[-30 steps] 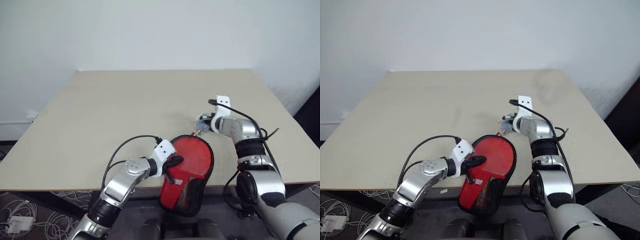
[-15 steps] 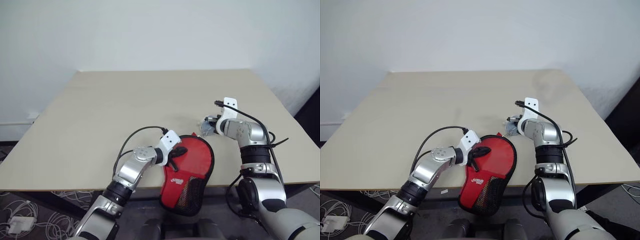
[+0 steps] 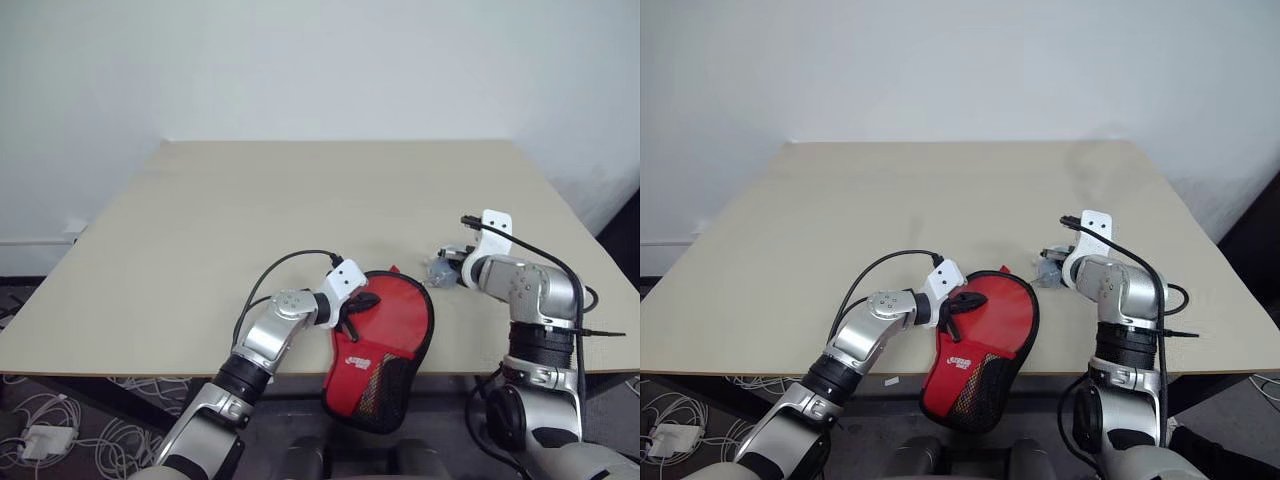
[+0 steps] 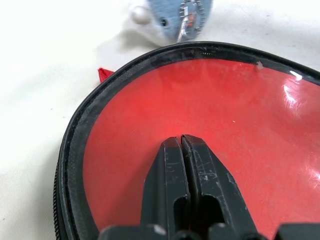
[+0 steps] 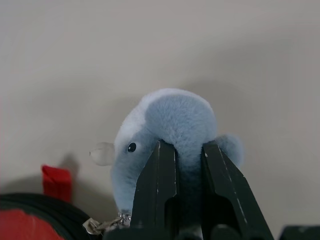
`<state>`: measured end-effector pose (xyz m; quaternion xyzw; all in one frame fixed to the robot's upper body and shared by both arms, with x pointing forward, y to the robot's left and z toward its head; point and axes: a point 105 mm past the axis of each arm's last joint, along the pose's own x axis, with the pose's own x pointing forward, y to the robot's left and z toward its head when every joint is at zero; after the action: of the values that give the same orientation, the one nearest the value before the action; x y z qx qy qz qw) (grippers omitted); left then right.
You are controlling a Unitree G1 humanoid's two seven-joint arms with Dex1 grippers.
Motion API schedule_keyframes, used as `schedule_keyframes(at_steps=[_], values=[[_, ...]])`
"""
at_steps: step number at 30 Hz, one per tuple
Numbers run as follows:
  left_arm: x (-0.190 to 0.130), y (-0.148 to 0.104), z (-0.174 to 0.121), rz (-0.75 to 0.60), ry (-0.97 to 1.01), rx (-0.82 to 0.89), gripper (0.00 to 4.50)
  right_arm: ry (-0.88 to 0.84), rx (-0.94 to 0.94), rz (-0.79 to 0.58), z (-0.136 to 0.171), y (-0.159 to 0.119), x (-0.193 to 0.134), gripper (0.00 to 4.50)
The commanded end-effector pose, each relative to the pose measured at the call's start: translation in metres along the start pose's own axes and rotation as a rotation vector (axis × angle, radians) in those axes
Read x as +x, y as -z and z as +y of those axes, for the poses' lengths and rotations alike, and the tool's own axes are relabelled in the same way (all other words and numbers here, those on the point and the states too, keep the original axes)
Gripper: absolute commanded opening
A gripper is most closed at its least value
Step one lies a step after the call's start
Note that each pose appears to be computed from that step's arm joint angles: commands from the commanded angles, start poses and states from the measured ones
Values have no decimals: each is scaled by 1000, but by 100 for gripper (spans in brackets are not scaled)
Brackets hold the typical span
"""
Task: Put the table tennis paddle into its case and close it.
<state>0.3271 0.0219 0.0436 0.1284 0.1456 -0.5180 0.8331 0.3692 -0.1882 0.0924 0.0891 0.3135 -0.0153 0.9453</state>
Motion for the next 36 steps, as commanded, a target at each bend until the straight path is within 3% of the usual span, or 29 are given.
schedule_keyframes(at_steps=[1,7,11,17,22,29,36], values=[[0,27,-4,100,11,-22,0,61,-8,-94,-17,-23,-17,45],[2,27,-6,101,21,-20,0,-16,-78,-64,-2,-24,-21,255],[4,26,-7,99,21,-20,0,-167,-223,-78,16,-41,-37,396],[5,26,-7,98,19,-21,0,-272,-441,-171,26,-88,-56,396],[7,26,-7,96,19,-17,0,-217,-514,-247,18,-118,-36,396],[9,23,-8,90,18,-13,0,-199,-604,-161,9,-92,10,396],[7,23,-9,89,13,-13,0,-230,-675,-97,5,-70,19,396]])
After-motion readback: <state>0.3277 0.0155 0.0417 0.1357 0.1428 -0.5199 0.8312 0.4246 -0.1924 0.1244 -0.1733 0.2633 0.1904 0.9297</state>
